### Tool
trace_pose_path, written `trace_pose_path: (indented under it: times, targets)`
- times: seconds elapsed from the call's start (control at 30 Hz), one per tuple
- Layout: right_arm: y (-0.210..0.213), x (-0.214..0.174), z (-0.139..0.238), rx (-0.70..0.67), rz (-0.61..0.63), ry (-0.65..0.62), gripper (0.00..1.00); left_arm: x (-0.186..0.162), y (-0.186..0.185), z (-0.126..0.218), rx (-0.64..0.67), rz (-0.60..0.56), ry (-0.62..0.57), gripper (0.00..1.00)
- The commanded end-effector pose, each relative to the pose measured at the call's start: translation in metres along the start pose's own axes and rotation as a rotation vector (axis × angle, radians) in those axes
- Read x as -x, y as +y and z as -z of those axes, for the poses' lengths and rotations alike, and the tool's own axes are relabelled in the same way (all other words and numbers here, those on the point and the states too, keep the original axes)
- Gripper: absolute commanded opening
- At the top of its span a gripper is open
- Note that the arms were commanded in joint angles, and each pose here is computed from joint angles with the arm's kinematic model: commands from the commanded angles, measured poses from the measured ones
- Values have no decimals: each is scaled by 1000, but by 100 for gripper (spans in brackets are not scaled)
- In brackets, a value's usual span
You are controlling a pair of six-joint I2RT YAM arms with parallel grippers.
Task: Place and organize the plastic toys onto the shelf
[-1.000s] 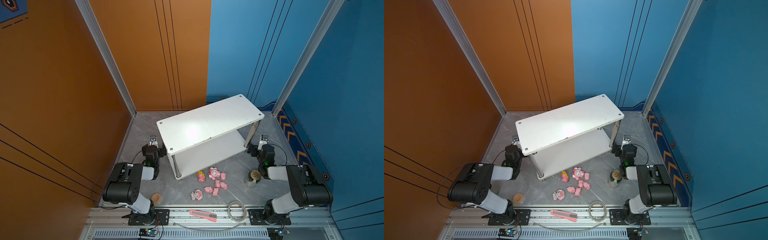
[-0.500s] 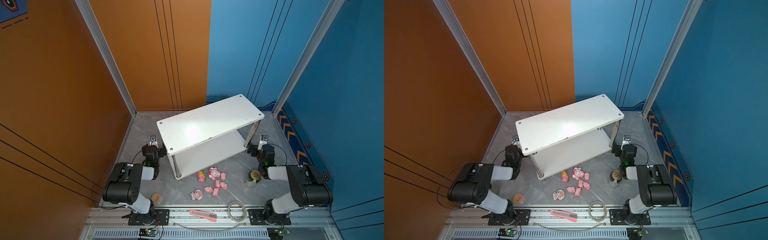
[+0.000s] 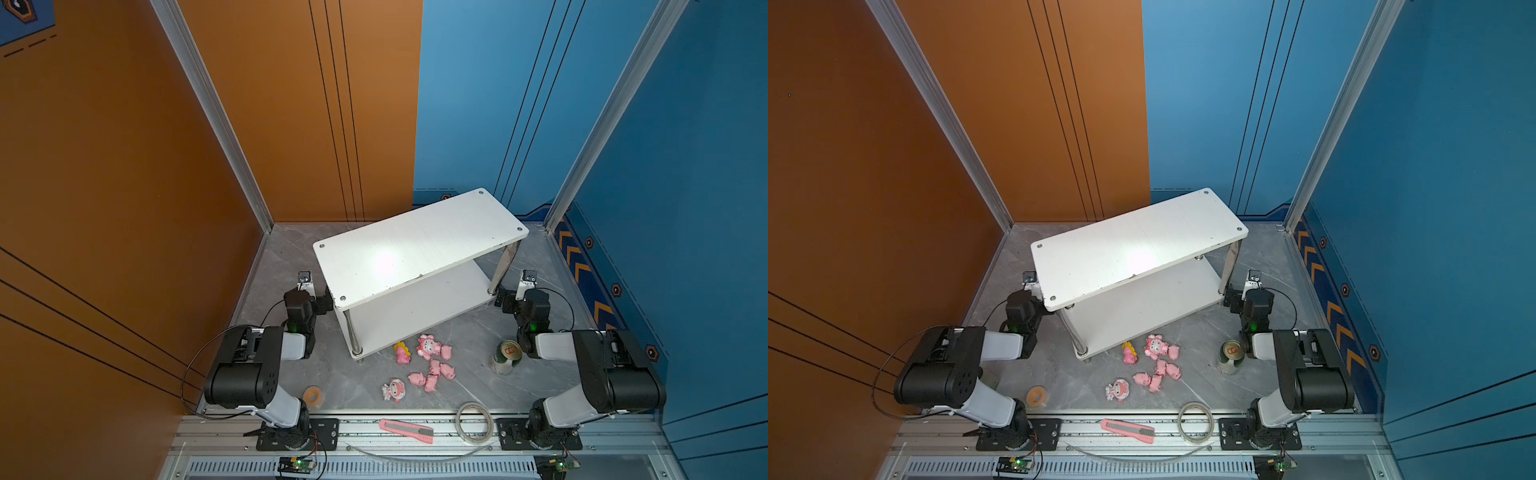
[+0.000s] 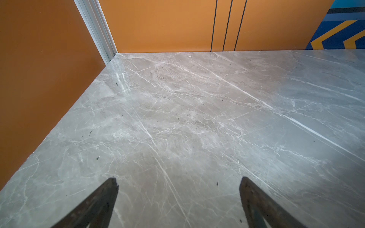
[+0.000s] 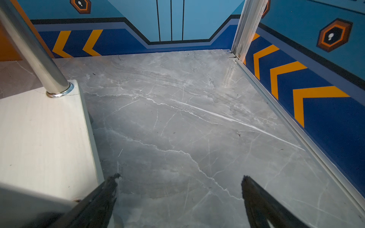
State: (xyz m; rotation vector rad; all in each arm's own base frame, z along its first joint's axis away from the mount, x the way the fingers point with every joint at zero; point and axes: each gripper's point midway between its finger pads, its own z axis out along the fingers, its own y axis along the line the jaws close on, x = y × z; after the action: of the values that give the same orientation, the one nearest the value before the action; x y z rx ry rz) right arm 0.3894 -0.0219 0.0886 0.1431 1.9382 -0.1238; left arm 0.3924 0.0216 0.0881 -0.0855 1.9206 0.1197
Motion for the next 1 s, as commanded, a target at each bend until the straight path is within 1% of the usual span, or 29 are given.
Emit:
trace_pose_path:
  times: [0.0,0.03,0.07,0.1,0.17,0.27,0.37,0.47,0.53,0.6,0.67,0.7,0.73,0.8,0.87,0.97]
  targets:
    - [7,4,-3,31,-3,-1,100,3,-14,-1,-76,-5,-9,98]
    - [7,5,-3,33,-3,-4,100,3,-24,0,-122,-33,-9,98]
    - [7,7,-2,30,-1,-6,100,5,-29,4,-132,-67,-19,98]
    - [8,10,-1,23,5,-2,100,8,-32,9,-110,-91,-33,98]
    - [6,17,4,2,13,9,100,21,-20,24,-11,-84,-91,98]
    - [3,31,16,-20,16,-14,100,47,-4,46,122,-71,-140,98]
    - [2,41,29,-41,4,-24,100,71,14,67,241,9,-198,98]
    - [-2,47,40,-60,-23,27,100,84,43,91,409,164,-229,98]
    - [-1,52,48,-66,-24,30,100,88,59,105,511,236,-220,98]
    - [4,57,59,-46,-24,9,100,87,68,117,578,288,-192,98]
    - [9,60,70,-16,-25,7,99,88,67,123,574,308,-166,98]
    - [13,61,74,8,-26,12,96,89,63,123,553,308,-151,98]
    - [17,61,79,36,-26,21,90,91,58,122,525,304,-133,98]
    - [22,61,88,70,-29,26,84,92,49,121,483,309,-92,98]
    - [28,65,97,112,-34,6,83,91,36,119,416,320,-48,98]
    - [36,75,104,175,-34,-30,82,87,23,125,379,310,-7,98]
